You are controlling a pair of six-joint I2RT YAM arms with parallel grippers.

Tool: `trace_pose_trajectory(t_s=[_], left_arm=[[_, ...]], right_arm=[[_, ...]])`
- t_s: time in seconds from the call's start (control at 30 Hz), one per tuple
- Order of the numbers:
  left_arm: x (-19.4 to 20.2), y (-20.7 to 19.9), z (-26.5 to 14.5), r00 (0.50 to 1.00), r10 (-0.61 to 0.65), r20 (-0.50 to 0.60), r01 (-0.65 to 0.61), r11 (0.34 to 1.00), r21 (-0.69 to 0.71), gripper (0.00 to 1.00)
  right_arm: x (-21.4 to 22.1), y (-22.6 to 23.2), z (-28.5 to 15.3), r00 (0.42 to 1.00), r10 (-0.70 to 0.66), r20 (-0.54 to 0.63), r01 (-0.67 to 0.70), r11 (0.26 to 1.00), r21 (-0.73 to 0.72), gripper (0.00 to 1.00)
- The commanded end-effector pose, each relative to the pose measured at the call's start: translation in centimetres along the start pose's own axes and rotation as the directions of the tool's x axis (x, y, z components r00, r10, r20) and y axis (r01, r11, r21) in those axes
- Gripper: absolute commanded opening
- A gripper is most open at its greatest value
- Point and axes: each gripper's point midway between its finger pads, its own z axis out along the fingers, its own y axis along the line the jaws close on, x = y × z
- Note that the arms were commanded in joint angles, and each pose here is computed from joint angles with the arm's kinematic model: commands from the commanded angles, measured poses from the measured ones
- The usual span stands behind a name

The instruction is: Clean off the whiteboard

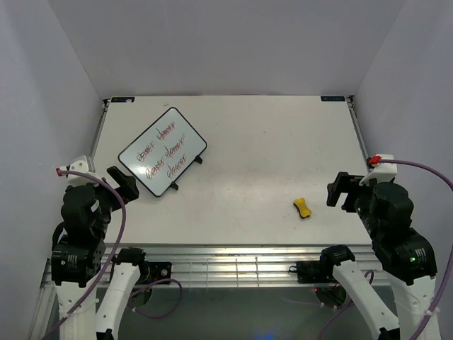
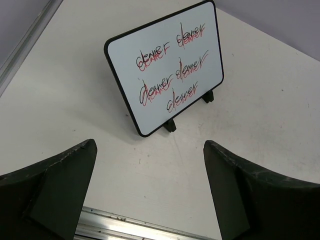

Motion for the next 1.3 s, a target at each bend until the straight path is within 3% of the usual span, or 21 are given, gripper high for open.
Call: trace_pose_trajectory(t_s=[0.0,0.2,0.37,0.5,0.7,0.87,0.9,0.93,1.0,1.03,1.07,1.27], left_arm=[[0.4,0.1,0.4,1.0,-0.001,-0.014,0.001,1.0,-0.01,0.98],[1.1,-2.8,1.5,0.996,-0.019,-0.082,0.029,0.992,0.124,0.98],[3.3,-6.1,4.0,0.979,-0.072,-0.192,0.121,0.959,0.255,0.98],[3.9,-7.2,7.8,0.978,-0.134,-0.157,0.175,0.941,0.289,0.98],[7.5,-5.0,13.3,0.939,-0.26,-0.225,0.3,0.94,0.163,0.98],[5.6,0.2,15.3,0.908,-0.401,-0.124,0.413,0.906,0.09,0.98],[6.1,2.7,16.0,0.888,-0.448,-0.105,0.452,0.891,0.025,0.98],[6.7,2.7,16.1,0.874,-0.466,-0.138,0.477,0.877,0.058,0.98],[6.8,4.9,16.9,0.853,-0.514,-0.094,0.52,0.851,0.066,0.98],[7.3,4.7,17.3,0.843,-0.52,-0.138,0.535,0.838,0.105,0.98],[6.0,4.7,17.9,0.864,-0.496,-0.089,0.504,0.85,0.155,0.98],[6.4,4.0,19.9,0.886,-0.453,-0.1,0.462,0.837,0.295,0.96]], right_arm=[[-0.7,0.0,0.3,0.999,-0.012,0.036,0.012,1.0,-0.003,0.9],[0.1,1.9,1.2,1.0,-0.013,0.028,0.016,0.995,-0.101,0.9],[-1.1,3.7,0.7,0.992,-0.011,0.127,0.037,0.977,-0.211,0.9],[-1.3,6.4,0.7,0.99,-0.009,0.142,0.06,0.933,-0.355,0.9],[0.7,8.9,2.0,0.995,-0.047,0.089,0.084,0.874,-0.478,0.9],[1.0,11.2,1.1,0.991,-0.082,0.11,0.132,0.782,-0.61,0.9],[0.9,11.5,0.9,0.988,-0.09,0.123,0.147,0.766,-0.625,0.9],[0.7,11.7,0.7,0.987,-0.089,0.132,0.153,0.755,-0.638,0.9],[0.4,12.0,0.2,0.985,-0.087,0.147,0.163,0.741,-0.651,0.9],[0.2,12.1,0.1,0.984,-0.087,0.153,0.168,0.737,-0.655,0.9],[0.0,12.3,-0.2,0.983,-0.089,0.163,0.177,0.724,-0.666,0.9],[-0.9,13.3,-1.8,0.972,-0.09,0.216,0.22,0.661,-0.718,0.9]])
